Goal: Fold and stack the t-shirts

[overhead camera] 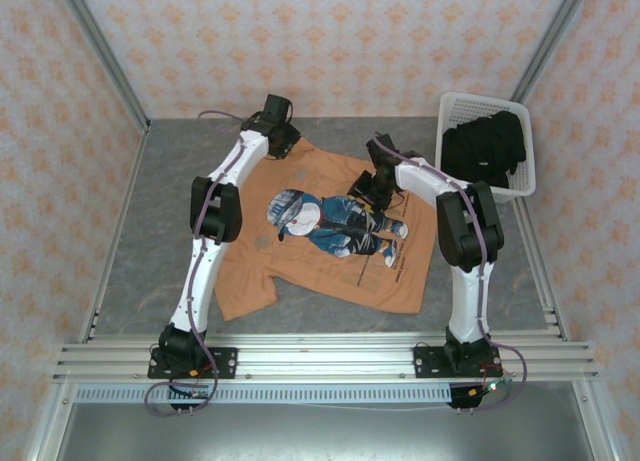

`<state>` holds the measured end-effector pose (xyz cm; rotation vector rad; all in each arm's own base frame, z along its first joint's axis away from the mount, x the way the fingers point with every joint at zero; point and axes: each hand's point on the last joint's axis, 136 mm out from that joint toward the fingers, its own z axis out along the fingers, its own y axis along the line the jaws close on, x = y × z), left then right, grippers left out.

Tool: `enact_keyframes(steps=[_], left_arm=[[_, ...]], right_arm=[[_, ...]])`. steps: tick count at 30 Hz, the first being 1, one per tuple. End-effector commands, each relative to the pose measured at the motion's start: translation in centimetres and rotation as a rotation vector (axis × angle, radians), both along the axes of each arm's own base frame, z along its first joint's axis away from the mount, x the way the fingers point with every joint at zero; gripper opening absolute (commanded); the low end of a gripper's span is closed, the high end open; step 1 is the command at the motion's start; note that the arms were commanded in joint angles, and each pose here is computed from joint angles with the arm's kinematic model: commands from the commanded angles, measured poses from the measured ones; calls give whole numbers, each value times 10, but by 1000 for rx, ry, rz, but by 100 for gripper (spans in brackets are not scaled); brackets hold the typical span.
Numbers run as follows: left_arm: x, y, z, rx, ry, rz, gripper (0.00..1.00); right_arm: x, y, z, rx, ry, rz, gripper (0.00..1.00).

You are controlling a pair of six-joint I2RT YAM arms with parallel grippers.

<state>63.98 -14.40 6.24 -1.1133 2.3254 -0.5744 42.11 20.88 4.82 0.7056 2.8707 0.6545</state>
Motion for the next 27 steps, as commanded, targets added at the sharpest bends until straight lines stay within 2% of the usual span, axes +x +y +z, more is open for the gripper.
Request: enact_keyframes(steps=[1,4,17,22,27], left_arm=[[10,3,5,5,-38,-5,32],[11,1,2,-1,-34,-11,26],[-6,8,-19,48,60,-10,28],[-4,9,-23,43,50,-9,27],[6,5,-19,19,15,-7,15]], right_arm=[[-5,0,-9,-4,26,-8,48],[-6,-1,-12,-8,33,-8,48],[-4,0,-11,-13,32,-9,48],[-4,-1,-11,-13,35,-10,48],[-6,-1,-13,-17,40,-8,48]])
